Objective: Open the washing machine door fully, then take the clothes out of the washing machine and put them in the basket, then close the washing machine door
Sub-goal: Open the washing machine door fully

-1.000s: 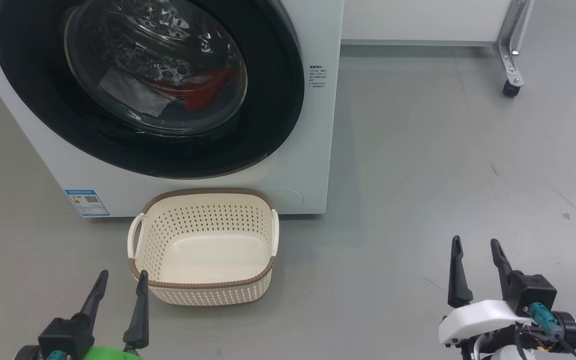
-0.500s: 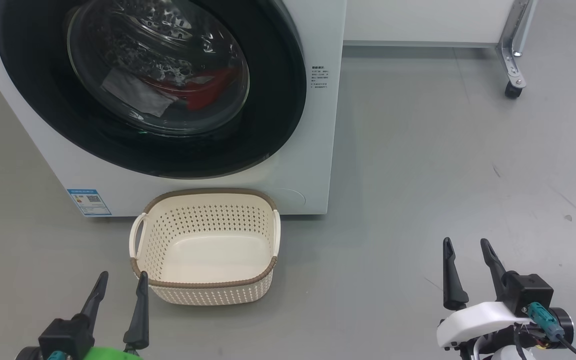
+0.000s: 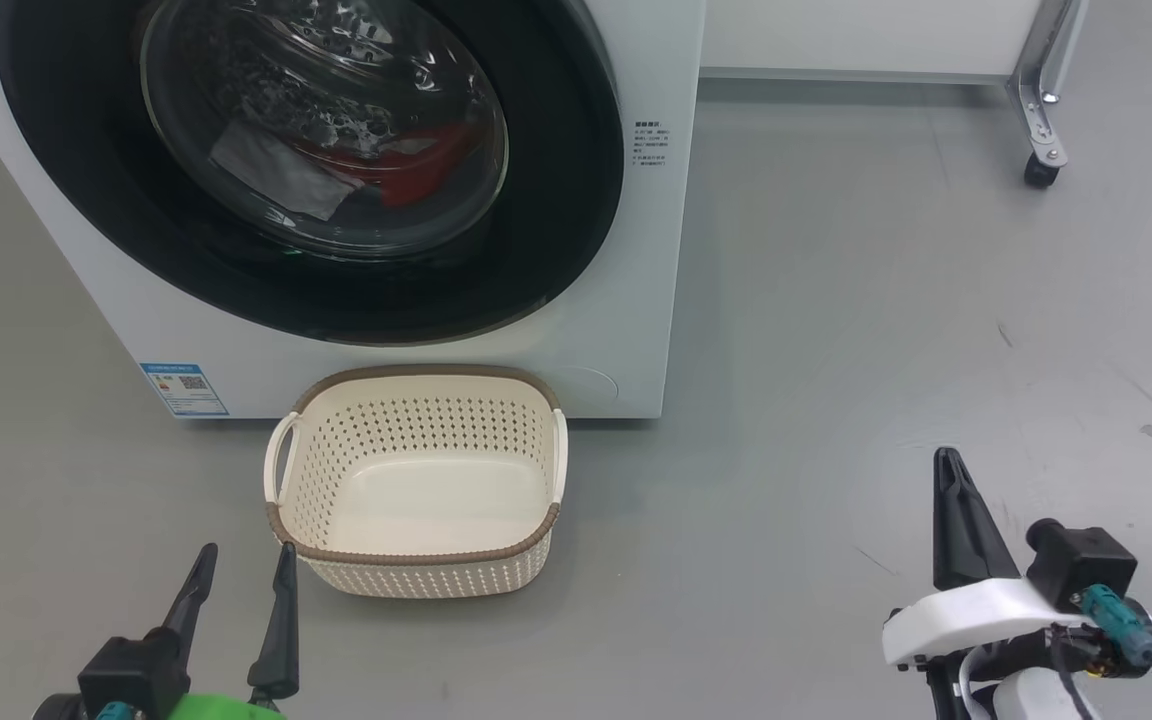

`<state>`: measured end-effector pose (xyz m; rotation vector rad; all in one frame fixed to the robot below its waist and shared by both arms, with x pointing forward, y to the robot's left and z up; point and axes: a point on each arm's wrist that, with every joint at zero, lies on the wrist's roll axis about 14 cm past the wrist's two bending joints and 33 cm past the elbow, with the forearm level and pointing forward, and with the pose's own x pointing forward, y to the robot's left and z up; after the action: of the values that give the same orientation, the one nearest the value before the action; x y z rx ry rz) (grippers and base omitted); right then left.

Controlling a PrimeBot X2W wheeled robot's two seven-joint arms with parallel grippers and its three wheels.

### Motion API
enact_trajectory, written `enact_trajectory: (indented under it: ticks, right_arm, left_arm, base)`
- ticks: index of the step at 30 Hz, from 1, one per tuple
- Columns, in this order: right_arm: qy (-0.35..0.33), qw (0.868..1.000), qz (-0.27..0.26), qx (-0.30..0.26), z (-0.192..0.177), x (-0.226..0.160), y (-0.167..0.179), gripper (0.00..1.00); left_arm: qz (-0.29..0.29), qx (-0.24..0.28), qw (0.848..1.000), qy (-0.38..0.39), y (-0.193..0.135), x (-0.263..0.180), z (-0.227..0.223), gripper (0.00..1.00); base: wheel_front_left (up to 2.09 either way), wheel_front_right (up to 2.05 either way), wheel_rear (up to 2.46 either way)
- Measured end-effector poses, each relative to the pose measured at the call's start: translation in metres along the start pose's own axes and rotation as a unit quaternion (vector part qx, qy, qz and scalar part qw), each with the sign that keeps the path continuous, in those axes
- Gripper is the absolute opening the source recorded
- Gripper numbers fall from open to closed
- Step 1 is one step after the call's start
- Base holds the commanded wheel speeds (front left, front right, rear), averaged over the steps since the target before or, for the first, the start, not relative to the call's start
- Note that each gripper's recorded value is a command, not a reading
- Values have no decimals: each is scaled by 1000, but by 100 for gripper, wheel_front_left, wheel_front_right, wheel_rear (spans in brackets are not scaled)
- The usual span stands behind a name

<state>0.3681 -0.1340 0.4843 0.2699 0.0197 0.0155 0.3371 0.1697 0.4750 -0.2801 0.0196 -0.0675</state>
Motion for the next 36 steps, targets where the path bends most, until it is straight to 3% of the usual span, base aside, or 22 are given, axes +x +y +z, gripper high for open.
enact_trajectory:
  ticks: [9, 10, 15, 21, 24, 36]
  right_arm:
    - [-10, 990, -26, 136, 10, 19, -10, 0]
    - [-12, 982, -33, 185, 12, 26, -12, 0]
    - [-15, 946, -60, 318, 13, 45, -22, 0]
    - [-13, 913, -47, 406, 21, 78, -13, 0]
    - [-5, 897, -27, 442, 26, 96, 0, 0]
    - [25, 871, 59, 486, 44, 164, 54, 0]
  left_arm:
    - [1, -1, 1000, 9, 1, 5, -5, 100]
    - [1, -1, 1000, 10, 1, 8, -6, 100]
    - [-2, 1, 1000, 14, 1, 16, -7, 100]
    - [-4, -2, 1000, 19, 2, 26, -10, 100]
    - [1, 0, 1000, 24, 7, 29, -12, 100]
    - [22, -10, 999, 32, 24, 43, -18, 100]
  base:
    - [0, 0, 0]
    - [0, 0, 0]
    - [0, 0, 0]
    - [0, 0, 0]
    - [0, 0, 0]
    - [0, 0, 0]
